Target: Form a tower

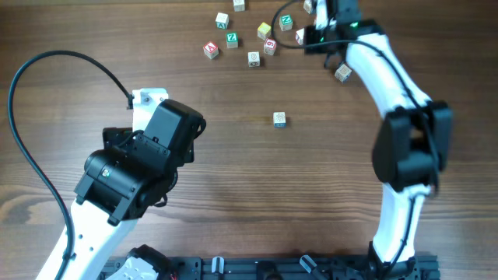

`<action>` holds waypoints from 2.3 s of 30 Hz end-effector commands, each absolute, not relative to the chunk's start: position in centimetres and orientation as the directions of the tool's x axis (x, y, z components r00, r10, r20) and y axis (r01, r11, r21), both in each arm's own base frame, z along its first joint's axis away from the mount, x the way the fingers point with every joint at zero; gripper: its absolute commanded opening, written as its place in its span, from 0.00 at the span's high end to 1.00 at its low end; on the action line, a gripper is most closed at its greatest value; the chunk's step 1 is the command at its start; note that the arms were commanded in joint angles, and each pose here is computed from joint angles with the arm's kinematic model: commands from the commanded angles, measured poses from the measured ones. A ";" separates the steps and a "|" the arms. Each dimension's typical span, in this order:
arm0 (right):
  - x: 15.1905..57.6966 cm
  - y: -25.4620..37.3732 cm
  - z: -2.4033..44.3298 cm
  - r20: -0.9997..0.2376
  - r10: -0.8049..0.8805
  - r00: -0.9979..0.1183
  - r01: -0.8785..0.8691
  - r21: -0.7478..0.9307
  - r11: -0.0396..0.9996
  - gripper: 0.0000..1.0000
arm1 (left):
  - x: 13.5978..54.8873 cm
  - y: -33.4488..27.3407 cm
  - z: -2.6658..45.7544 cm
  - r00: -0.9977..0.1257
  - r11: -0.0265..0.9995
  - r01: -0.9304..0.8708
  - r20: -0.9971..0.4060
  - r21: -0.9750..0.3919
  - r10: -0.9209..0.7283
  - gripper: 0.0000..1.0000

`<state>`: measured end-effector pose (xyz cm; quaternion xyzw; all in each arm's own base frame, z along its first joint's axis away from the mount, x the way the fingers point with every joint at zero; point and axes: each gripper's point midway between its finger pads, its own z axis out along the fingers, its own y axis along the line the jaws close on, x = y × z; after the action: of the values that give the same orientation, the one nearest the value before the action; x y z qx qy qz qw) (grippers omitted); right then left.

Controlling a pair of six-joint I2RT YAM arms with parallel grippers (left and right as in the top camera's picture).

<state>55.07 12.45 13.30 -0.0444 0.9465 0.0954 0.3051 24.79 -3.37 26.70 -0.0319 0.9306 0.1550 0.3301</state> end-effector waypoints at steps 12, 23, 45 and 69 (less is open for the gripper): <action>38.6 21.2 8.8 -0.318 -0.004 -0.948 -0.073 0.205 0.976 0.80 | 24.7 -3.2 26.9 -0.774 0.950 -0.161 -0.631 0.267 0.046 0.00; 38.5 21.3 6.5 -0.394 -0.041 -0.918 -0.068 0.055 0.996 0.79 | 24.7 -3.2 26.9 -0.774 0.950 -0.162 -0.631 0.267 0.046 0.00; 37.2 20.5 2.0 -0.319 -0.012 -0.948 -0.022 0.028 0.999 0.07 | 24.7 -3.2 26.9 -0.774 0.950 -0.162 -0.631 0.267 0.046 0.00; 37.6 22.3 0.6 -0.320 -0.187 -0.929 -0.214 0.051 0.976 0.53 | 24.7 -3.2 26.9 -0.774 0.950 -0.162 -0.631 0.267 0.046 0.00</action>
<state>38.01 22.44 1.66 -0.0998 0.9790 0.0444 0.1723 24.86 -3.40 26.73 -0.0324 0.9302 0.1544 0.3314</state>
